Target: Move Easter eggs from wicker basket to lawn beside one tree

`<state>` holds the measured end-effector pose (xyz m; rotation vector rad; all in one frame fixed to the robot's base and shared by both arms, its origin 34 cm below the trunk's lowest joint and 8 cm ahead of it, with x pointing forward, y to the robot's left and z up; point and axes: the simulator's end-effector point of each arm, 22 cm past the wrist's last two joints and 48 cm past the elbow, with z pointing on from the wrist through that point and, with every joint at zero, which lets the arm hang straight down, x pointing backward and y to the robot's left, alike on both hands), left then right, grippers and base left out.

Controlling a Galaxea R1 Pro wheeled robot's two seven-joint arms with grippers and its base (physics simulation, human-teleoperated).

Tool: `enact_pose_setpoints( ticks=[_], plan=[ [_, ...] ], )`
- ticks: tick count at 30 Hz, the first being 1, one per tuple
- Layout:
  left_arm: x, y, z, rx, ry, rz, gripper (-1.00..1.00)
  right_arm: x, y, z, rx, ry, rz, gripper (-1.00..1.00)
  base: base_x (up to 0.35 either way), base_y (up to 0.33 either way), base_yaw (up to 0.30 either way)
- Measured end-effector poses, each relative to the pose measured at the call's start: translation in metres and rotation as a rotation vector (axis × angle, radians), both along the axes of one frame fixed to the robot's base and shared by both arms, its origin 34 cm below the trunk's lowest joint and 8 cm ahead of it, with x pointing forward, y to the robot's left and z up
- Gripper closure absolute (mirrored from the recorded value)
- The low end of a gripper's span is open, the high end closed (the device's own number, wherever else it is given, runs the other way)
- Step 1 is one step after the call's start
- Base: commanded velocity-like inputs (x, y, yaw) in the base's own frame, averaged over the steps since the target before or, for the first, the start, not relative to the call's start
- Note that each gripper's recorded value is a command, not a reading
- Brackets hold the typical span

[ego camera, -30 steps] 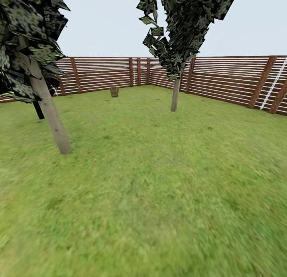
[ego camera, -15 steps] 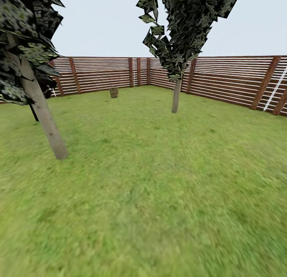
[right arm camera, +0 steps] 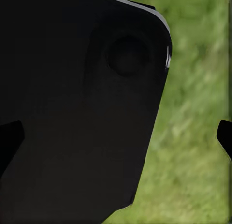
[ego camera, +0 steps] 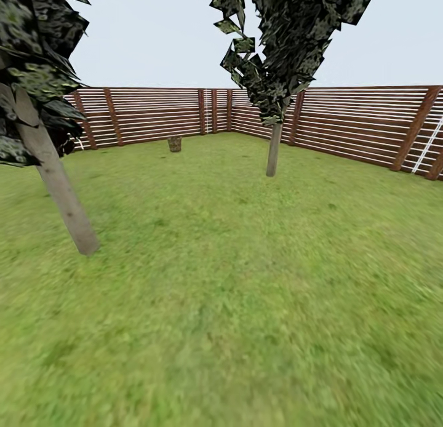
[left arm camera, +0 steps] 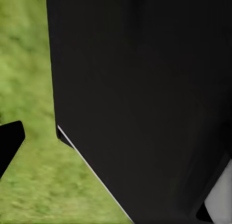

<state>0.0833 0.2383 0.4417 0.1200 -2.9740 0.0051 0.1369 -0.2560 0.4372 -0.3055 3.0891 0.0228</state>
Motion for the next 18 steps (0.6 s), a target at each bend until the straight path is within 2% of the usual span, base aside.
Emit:
enact_pose_setpoints(
  ticks=[18],
  plan=[
    [-0.0001,0.0015,0.0000,0.002,0.000,0.004,-1.00,-0.0020,0.0008,0.0001,0.005,0.005,0.005,-1.00,0.332,0.000,0.000]
  ],
)
